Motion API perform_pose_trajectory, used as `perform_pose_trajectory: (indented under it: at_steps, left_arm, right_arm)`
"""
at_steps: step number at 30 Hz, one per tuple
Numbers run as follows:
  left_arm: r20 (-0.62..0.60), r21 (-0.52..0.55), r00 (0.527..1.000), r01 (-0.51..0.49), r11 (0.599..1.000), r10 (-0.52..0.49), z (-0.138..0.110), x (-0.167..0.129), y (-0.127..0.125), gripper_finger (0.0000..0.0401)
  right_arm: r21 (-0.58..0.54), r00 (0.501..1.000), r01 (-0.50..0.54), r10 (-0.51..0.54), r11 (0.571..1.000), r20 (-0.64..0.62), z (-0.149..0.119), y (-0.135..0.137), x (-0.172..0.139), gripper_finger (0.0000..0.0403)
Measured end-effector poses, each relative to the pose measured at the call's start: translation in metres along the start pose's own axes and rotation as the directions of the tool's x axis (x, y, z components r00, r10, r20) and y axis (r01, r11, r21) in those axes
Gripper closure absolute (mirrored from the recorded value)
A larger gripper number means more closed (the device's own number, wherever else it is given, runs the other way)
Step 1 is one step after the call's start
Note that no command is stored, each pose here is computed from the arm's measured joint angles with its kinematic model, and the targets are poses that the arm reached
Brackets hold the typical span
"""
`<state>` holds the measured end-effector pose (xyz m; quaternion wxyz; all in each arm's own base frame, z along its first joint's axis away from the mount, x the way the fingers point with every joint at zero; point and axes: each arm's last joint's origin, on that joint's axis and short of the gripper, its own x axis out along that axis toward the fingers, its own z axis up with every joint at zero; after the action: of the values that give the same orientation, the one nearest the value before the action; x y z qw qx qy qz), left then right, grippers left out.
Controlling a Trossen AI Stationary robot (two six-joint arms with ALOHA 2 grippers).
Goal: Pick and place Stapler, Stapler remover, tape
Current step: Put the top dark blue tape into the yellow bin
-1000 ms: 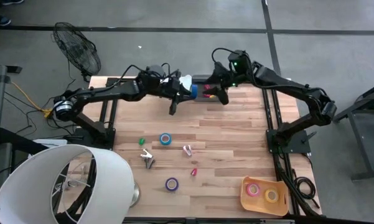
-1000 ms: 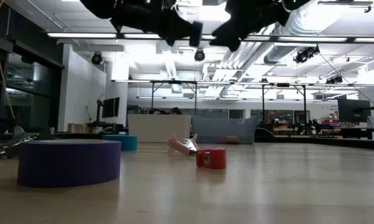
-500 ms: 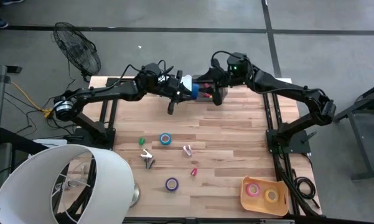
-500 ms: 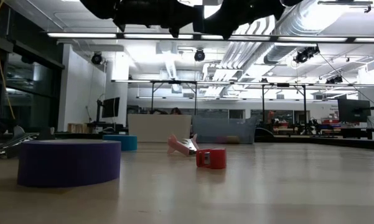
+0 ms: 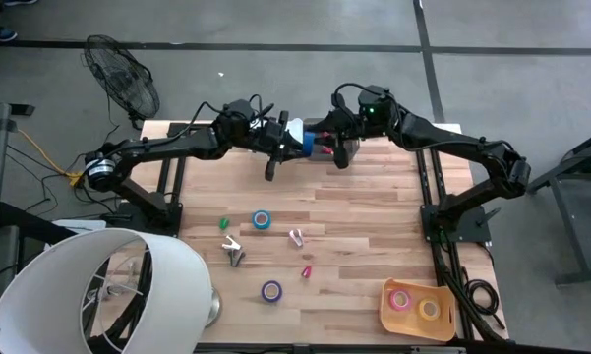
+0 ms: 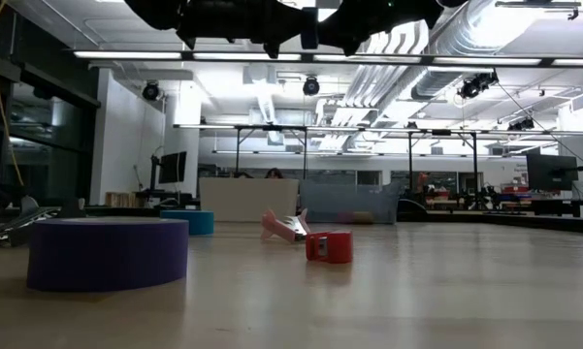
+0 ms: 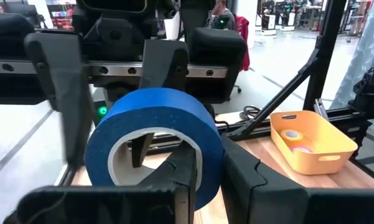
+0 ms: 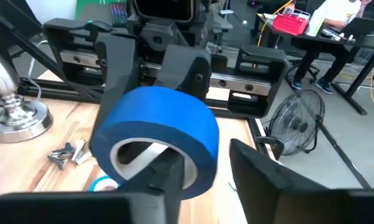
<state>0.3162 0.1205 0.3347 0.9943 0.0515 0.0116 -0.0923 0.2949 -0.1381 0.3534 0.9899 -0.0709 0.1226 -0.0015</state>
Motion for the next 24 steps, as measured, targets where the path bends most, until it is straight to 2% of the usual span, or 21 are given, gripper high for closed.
perform_pose_trajectory:
  at_steps: [7, 17, 24]
  left_arm:
    - [-0.002, -0.004, 1.000, -0.008, 1.000, 0.008, -0.0002, 0.0001, 0.0003, 0.0359]
    - [-0.004, -0.006, 1.000, -0.014, 1.000, 0.014, -0.0008, 0.0004, 0.0003, 0.0359]
    - [-0.045, -0.041, 0.997, -0.070, 0.997, 0.068, -0.0046, 0.0004, 0.0013, 0.0348]
  right_arm:
    - [0.009, 1.000, 0.001, -0.001, 1.000, -0.018, -0.0018, 0.0001, -0.0001, 0.0371]
    - [0.043, 1.000, -0.003, 0.004, 0.999, -0.030, -0.0031, 0.0005, -0.0001, 0.0371]
    - [0.064, 0.999, -0.001, 0.004, 0.998, -0.039, -0.0041, 0.0005, -0.0003, 0.0372]
